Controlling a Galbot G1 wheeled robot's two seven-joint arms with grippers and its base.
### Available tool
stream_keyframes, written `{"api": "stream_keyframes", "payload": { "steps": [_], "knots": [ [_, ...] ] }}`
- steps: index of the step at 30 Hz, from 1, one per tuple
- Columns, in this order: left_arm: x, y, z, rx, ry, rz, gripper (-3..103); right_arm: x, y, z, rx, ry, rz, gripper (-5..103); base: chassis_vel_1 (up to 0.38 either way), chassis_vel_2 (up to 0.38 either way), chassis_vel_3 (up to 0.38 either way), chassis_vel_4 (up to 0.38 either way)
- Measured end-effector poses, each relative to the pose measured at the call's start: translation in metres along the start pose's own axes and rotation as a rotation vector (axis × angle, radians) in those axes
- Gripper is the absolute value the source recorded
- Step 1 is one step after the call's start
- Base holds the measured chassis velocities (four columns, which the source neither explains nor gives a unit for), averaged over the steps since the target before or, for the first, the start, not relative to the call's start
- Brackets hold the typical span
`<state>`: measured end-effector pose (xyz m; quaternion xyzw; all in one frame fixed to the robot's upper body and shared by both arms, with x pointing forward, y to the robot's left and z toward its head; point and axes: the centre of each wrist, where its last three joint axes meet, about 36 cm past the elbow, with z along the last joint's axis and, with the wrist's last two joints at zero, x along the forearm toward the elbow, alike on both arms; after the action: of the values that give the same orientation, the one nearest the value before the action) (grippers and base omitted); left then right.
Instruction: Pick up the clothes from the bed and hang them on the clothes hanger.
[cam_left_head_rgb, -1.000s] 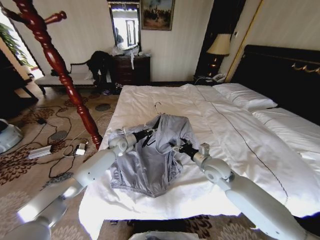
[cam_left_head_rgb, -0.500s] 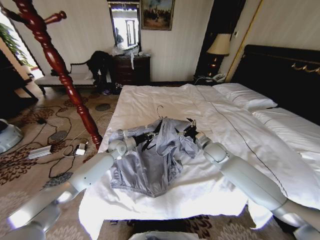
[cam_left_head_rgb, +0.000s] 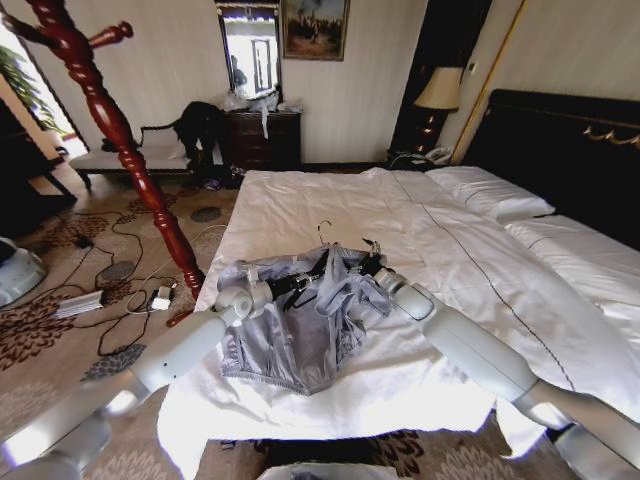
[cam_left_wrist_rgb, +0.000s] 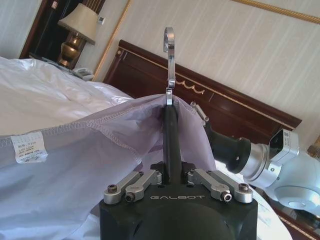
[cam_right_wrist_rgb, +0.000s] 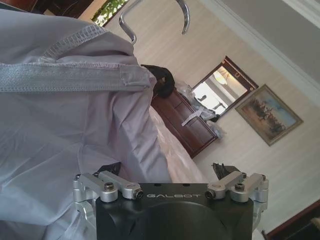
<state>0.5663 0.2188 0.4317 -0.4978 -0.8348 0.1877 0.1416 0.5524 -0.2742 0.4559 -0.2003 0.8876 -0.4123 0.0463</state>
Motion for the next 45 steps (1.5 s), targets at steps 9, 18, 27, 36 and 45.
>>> {"api": "stream_keyframes", "payload": {
  "steps": [9, 18, 27, 36, 45],
  "knots": [
    [0.002, 0.003, 0.004, -0.006, 0.014, -0.01, 16, 0.005, -0.004, 0.002, 0.126, -0.029, -0.005, 84, 0.0, 0.0, 0.0, 0.0],
    [0.006, 0.007, -0.004, -0.064, 0.045, -0.008, 16, 0.007, -0.009, 0.007, 0.187, -0.047, -0.116, 46, 0.0, 0.0, 0.0, 0.0],
    [0.013, 0.009, -0.002, -0.134, 0.08, -0.006, 16, 0.0, -0.012, 0.0, 0.219, -0.081, -0.169, 24, 0.0, 0.0, 0.0, 0.0],
    [0.01, 0.001, -0.008, -0.145, 0.062, -0.033, 16, 0.011, -0.009, 0.008, 0.209, -0.065, -0.161, 23, 0.0, 0.0, 0.0, 0.0],
    [0.035, -0.001, -0.021, -0.159, 0.022, -0.112, 40, 0.026, -0.018, 0.012, 0.199, -0.055, -0.122, 21, 0.0, 0.0, 0.0, 0.0]
  ]
}}
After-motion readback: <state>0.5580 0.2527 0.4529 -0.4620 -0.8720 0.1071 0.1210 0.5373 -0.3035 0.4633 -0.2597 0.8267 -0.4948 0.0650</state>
